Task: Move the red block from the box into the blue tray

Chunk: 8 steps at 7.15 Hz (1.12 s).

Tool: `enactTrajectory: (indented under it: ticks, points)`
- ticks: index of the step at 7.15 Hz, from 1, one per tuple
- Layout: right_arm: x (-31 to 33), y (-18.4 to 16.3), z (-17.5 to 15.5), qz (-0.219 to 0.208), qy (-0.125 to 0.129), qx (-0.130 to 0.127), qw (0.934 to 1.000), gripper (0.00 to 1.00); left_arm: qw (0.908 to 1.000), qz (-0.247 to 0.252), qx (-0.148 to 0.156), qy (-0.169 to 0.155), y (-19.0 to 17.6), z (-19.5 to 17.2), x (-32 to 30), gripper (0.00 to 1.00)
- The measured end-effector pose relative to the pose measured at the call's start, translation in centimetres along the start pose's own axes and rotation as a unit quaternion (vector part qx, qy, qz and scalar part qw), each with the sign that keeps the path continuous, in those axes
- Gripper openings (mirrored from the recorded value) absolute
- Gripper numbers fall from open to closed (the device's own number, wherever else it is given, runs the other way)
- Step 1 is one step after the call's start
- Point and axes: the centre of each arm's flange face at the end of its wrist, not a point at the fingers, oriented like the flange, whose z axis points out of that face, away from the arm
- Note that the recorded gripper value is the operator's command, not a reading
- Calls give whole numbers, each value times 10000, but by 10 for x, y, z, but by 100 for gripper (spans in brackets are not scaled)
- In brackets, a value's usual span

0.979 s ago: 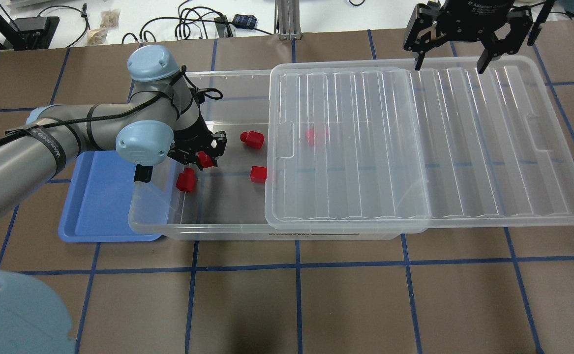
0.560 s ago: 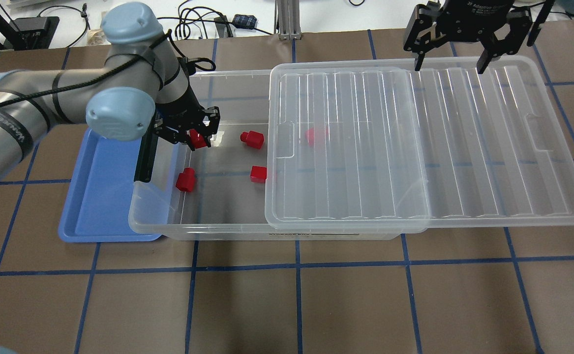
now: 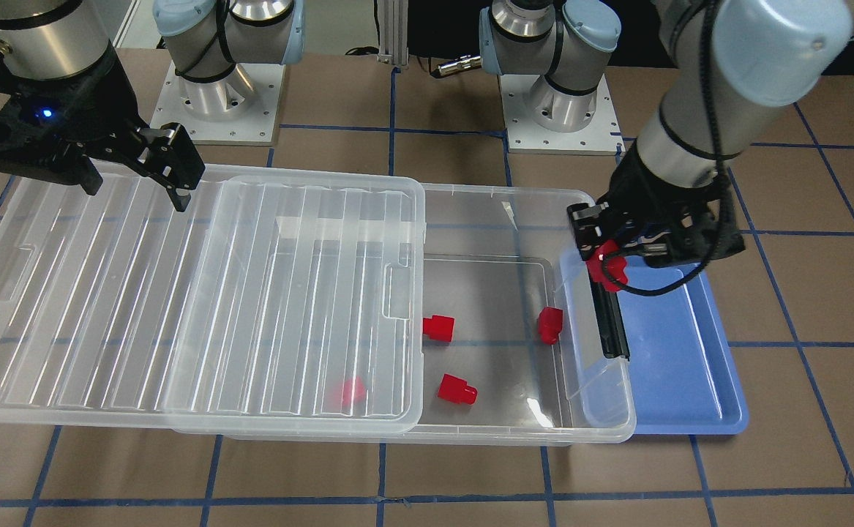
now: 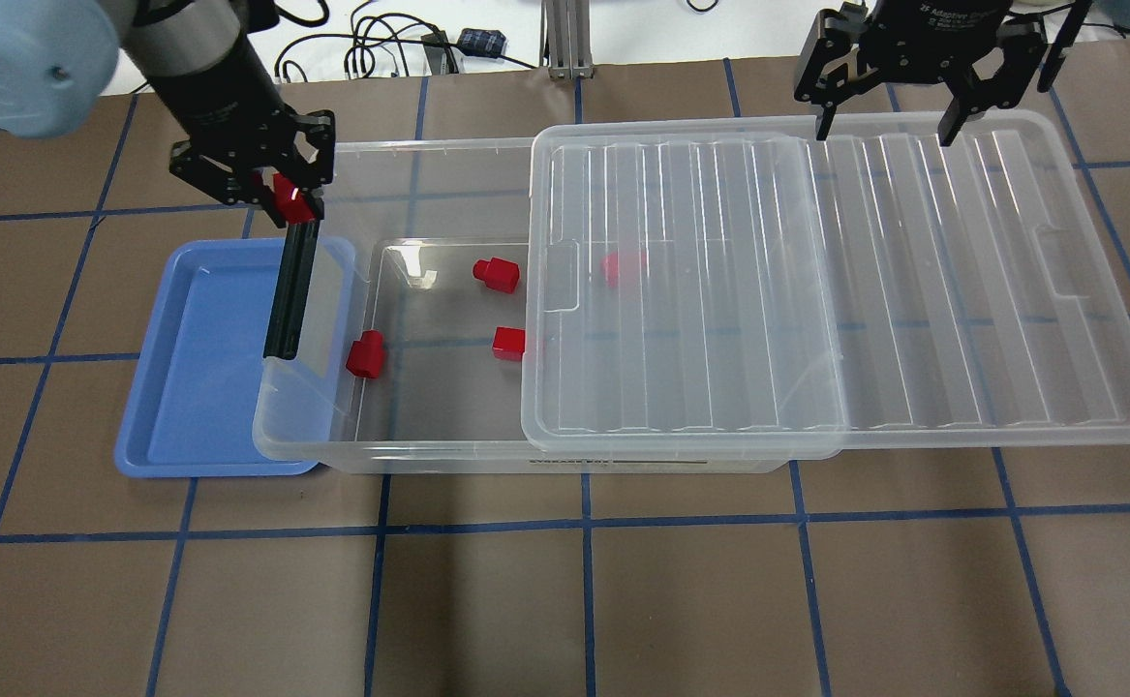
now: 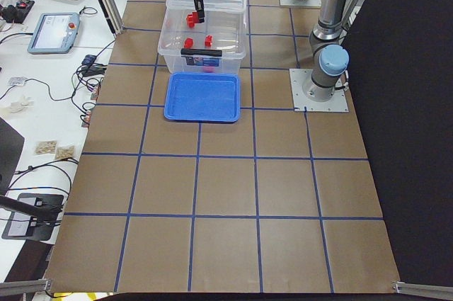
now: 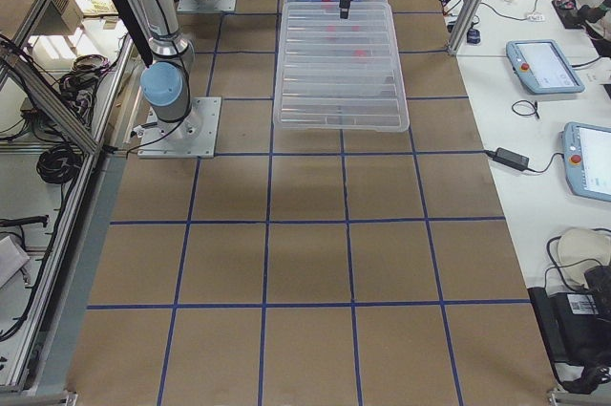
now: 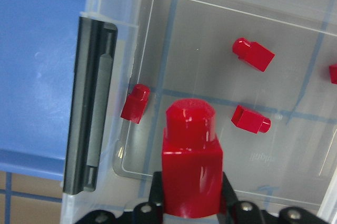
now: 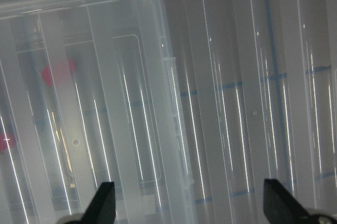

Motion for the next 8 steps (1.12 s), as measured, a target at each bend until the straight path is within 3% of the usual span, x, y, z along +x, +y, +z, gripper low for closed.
enactTrajectory:
  ticks: [2,4,8]
  points:
    - [0,0,0,-1,-3,-1,10000,100,9997,73,-224,24,-24,17,-87,0]
    - [0,0,0,-2,-1,-1,10000,100,9988,222,-438,88,-38,73,-151,0]
    - [0,0,2,7,-1,-16,10000,100,9964,647,-537,35,-62,163,-176,0]
